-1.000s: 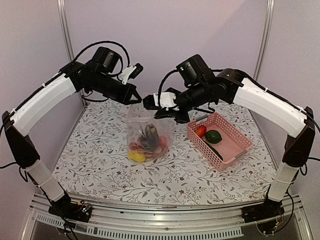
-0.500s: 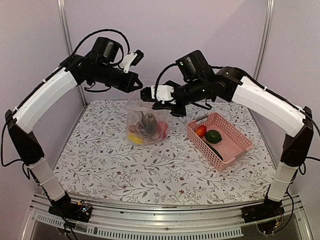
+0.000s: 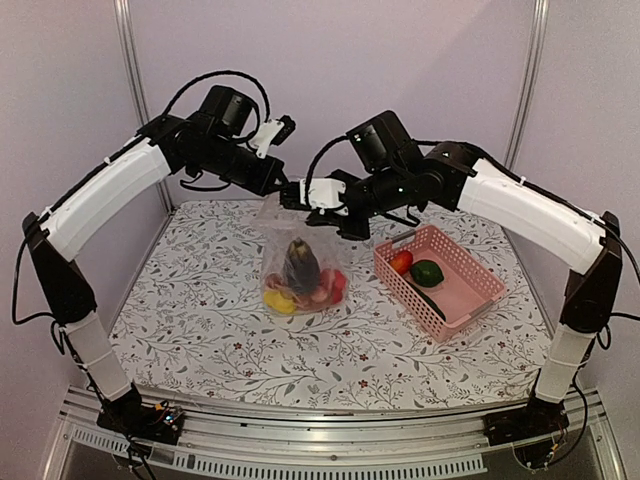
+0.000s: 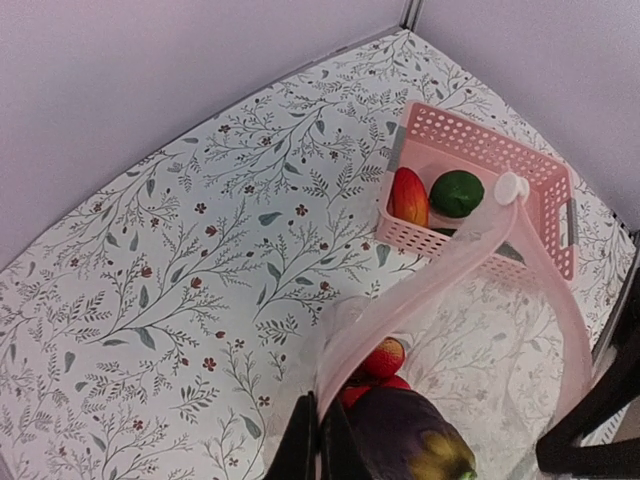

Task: Place the food in the zip-top bag and seal the zipper
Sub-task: Adjust the zipper food storage bag at the center of the board.

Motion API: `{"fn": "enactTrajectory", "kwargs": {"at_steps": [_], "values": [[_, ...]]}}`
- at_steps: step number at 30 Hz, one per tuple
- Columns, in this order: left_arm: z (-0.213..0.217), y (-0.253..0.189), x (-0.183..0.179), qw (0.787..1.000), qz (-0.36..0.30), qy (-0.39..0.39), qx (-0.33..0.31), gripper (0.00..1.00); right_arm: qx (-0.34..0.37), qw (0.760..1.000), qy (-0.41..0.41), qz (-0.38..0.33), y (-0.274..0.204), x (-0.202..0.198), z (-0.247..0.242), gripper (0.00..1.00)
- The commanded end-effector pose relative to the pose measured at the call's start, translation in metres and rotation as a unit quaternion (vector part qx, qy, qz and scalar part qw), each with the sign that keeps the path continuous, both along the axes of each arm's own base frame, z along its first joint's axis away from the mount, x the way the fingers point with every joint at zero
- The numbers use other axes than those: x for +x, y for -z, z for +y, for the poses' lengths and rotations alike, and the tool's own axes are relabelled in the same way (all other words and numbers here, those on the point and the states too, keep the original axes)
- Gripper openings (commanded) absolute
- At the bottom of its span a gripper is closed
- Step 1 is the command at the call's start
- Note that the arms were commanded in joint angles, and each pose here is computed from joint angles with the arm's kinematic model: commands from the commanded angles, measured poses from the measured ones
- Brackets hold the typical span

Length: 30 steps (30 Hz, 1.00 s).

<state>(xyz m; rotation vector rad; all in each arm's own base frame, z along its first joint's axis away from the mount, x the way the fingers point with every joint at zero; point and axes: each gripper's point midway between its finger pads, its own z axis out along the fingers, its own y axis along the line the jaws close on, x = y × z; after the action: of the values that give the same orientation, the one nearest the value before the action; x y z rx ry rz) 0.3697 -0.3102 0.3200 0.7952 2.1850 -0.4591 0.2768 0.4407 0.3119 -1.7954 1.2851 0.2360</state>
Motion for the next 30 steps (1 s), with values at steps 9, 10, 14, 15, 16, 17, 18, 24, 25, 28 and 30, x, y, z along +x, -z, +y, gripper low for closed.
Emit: {"fn": "enactTrajectory", "kwargs": {"at_steps": [9,10,14,15,16,17,18,24,25,28,30], "values": [[-0.012,-0.040,-0.006,0.998,-0.052,0.019,-0.041,0.00,0.044,0.999,0.000,0.016,-0.031,-0.013,-0.003,0.07],[-0.011,-0.029,-0.005,0.998,-0.051,0.018,-0.034,0.00,0.040,0.999,0.004,0.013,-0.027,-0.012,-0.006,0.09],[-0.003,0.027,0.008,1.000,-0.006,0.006,0.020,0.00,-0.026,0.999,0.036,0.022,0.026,0.001,-0.012,0.18],[-0.003,0.034,0.008,1.000,0.008,0.007,0.027,0.00,-0.038,0.998,0.031,0.037,0.035,-0.002,-0.011,0.22],[-0.005,0.036,0.008,0.999,0.018,0.009,0.029,0.00,-0.040,0.998,0.024,0.050,0.036,-0.006,-0.011,0.25],[-0.007,0.033,0.007,0.999,0.020,0.012,0.023,0.00,-0.038,0.997,0.018,0.063,0.033,-0.011,-0.010,0.27],[-0.009,0.026,0.005,1.000,0.016,0.016,0.015,0.00,-0.029,0.997,0.012,0.067,0.026,-0.014,-0.010,0.28],[-0.011,-0.024,-0.004,0.998,-0.036,0.022,-0.046,0.00,0.035,0.998,0.001,0.048,-0.031,-0.029,-0.019,0.41],[-0.012,-0.030,-0.006,0.997,-0.041,0.026,-0.056,0.00,0.041,0.998,0.002,0.045,-0.038,-0.030,-0.022,0.41],[-0.014,-0.047,-0.013,0.995,-0.052,0.032,-0.085,0.00,0.058,0.997,0.010,0.039,-0.057,-0.033,-0.032,0.45],[-0.014,-0.049,-0.017,0.993,-0.056,0.037,-0.095,0.00,0.068,0.997,0.020,0.040,-0.066,-0.029,-0.042,0.45]]}}
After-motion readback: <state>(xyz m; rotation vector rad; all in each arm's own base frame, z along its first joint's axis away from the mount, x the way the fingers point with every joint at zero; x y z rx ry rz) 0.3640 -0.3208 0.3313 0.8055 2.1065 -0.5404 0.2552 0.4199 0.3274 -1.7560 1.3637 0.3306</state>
